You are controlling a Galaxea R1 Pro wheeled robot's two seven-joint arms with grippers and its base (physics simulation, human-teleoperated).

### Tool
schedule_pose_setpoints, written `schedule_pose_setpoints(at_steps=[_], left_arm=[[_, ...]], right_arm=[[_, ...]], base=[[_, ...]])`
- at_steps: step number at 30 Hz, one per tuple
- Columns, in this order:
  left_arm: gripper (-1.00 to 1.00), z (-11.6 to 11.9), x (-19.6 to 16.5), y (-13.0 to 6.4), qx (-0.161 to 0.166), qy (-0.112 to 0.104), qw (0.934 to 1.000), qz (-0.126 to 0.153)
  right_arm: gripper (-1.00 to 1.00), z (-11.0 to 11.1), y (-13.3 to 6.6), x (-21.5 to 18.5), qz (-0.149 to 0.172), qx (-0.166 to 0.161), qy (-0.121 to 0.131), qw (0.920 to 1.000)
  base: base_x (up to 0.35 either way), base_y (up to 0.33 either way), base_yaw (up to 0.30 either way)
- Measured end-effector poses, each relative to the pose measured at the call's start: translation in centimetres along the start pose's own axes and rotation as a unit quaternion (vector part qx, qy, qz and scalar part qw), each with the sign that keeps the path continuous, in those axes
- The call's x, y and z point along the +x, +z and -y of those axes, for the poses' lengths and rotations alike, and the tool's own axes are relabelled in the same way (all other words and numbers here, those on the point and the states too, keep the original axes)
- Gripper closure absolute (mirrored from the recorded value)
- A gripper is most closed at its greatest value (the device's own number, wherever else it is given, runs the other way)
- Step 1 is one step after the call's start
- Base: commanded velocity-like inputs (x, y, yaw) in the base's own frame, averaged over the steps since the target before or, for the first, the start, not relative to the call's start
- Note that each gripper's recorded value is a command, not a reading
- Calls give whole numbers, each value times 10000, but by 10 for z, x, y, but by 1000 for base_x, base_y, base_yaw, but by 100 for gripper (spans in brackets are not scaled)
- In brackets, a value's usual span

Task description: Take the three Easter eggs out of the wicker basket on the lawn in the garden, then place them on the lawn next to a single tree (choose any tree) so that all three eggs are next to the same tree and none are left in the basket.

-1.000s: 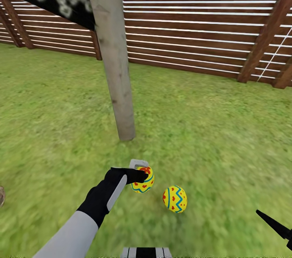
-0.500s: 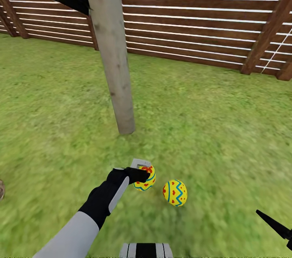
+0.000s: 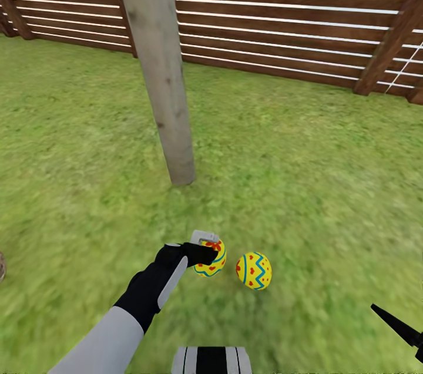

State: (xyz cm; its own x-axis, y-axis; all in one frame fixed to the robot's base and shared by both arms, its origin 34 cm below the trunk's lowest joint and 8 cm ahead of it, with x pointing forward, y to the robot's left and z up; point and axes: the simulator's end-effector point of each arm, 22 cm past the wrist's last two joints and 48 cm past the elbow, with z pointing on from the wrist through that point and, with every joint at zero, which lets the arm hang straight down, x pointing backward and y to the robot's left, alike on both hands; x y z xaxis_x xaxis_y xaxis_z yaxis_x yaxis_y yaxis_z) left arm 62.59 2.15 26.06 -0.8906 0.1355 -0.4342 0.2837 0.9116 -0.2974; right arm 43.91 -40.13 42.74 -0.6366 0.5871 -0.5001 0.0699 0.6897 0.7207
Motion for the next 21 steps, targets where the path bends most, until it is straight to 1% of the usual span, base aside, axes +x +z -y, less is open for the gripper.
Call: schedule_pose_setpoints(at_steps=[13,17,21], left_arm=[[100,-5,24,21,36,-103,9997,-233],[100,-7,27,27,44,-133,9997,-194],[100,-8,33,33,49,-164,9996,-233]], right_arm=[[-100,14,7,12,-180,152,107,9997],[-100,19,9,16,-236,201,144,9994],[-100,24,10,20,-294,250,183,9991]], base=[[0,0,0],[0,0,0],[0,0,0]])
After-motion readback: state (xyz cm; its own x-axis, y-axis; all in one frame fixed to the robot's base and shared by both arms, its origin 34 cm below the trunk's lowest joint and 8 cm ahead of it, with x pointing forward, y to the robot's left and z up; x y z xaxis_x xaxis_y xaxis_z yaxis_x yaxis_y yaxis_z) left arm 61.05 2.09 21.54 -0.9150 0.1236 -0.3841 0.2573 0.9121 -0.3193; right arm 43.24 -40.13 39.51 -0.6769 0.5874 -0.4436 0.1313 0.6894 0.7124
